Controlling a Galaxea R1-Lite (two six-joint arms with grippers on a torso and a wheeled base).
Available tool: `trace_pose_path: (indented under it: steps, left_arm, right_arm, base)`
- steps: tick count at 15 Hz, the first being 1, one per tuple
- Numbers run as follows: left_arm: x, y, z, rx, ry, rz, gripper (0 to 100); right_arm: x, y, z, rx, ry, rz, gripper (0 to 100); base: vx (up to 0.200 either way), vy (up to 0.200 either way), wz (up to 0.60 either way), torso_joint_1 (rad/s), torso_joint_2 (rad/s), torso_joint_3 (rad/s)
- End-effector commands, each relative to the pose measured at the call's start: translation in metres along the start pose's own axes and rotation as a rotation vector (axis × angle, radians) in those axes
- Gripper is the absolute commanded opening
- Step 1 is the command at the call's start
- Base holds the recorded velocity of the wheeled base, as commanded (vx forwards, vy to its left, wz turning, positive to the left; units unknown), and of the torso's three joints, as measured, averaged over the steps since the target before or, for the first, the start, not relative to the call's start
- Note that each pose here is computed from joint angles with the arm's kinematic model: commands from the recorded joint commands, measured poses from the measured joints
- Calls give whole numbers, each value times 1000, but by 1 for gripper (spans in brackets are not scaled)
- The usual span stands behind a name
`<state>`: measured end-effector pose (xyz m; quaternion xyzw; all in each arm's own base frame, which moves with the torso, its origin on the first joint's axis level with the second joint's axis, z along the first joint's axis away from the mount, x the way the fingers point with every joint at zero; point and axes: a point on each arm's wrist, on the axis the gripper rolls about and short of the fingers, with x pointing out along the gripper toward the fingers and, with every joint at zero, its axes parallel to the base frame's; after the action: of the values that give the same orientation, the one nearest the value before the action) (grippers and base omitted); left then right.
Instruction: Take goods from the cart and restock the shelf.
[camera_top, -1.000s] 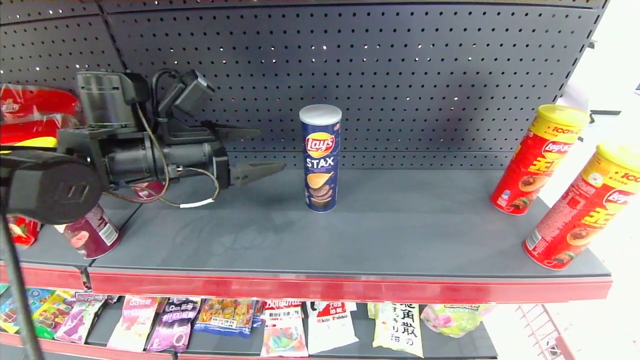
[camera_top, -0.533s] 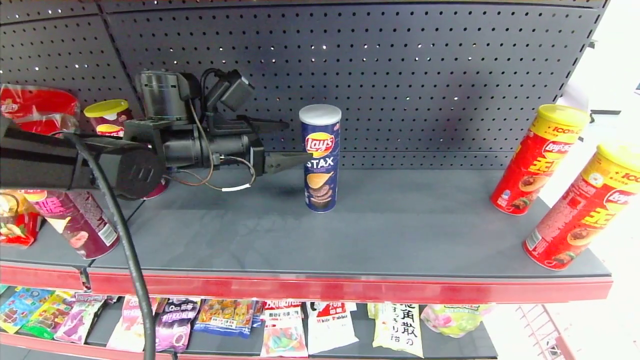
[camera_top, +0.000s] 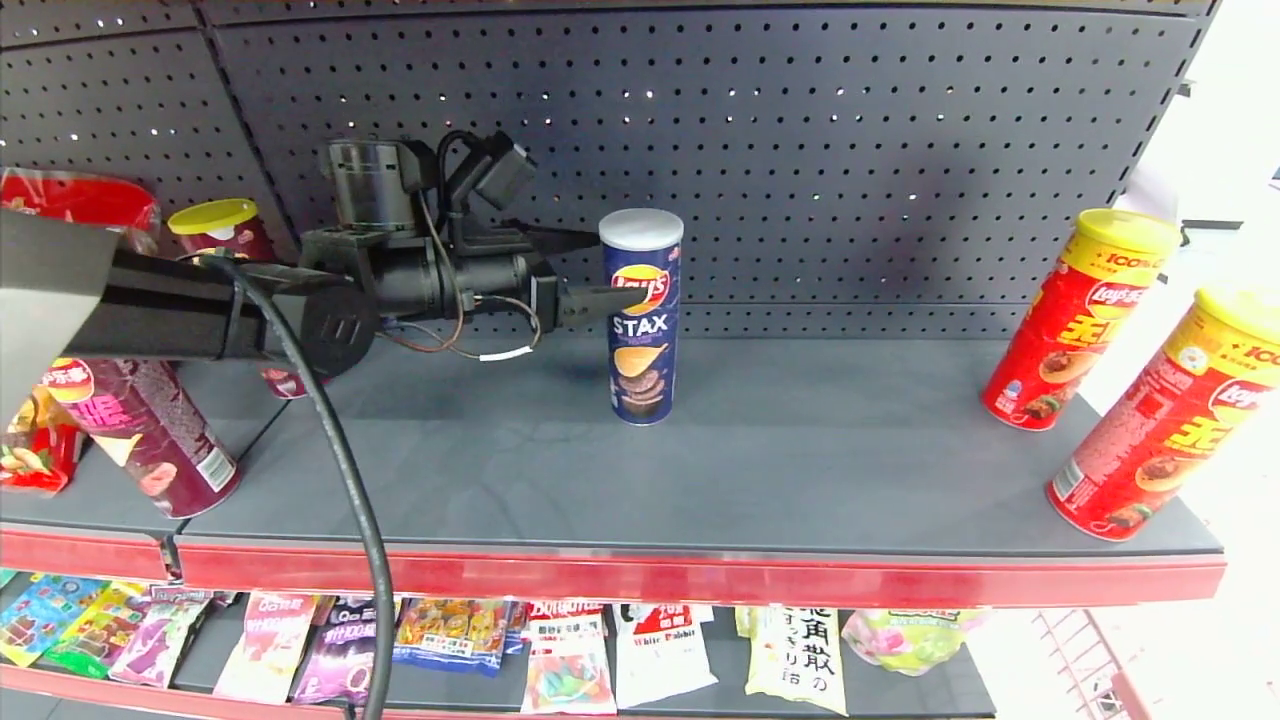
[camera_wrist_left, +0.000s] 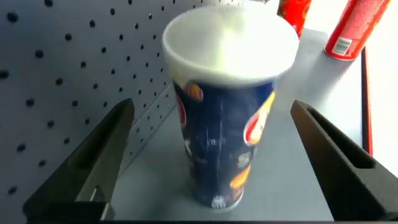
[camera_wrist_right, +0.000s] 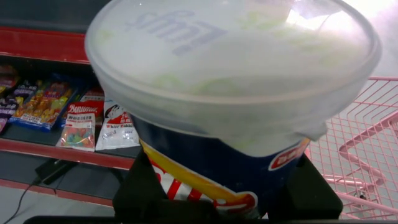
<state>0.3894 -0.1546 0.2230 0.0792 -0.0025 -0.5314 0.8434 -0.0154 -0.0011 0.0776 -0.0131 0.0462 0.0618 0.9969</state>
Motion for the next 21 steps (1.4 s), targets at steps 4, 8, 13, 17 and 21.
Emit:
trace_pose_path:
  steps: [4, 8, 13, 17, 21]
  left_arm:
    - [21, -1, -3, 0, -12, -30, 100]
    - [25, 1, -11, -22, 1, -29, 100]
    - [30, 0, -14, -30, 7, -29, 100]
    - [34, 4, -18, -33, 5, -25, 0]
    - [35, 3, -22, -39, 13, -19, 0]
  right_arm:
    - [0, 0, 0, -1, 1, 0, 0]
    - [0, 0, 0, 1, 1, 0, 0]
    - [0, 0, 0, -1, 0, 0, 0]
    - [0, 0, 0, 1, 1, 0, 0]
    - [0, 0, 0, 1, 1, 0, 0]
  base:
    - [0, 0, 0, 0, 0, 0]
    - [0, 0, 0, 0, 0, 0]
    - [0, 0, 0, 0, 0, 0]
    - [0, 0, 0, 0, 0, 0]
    - [0, 0, 0, 0, 0, 0]
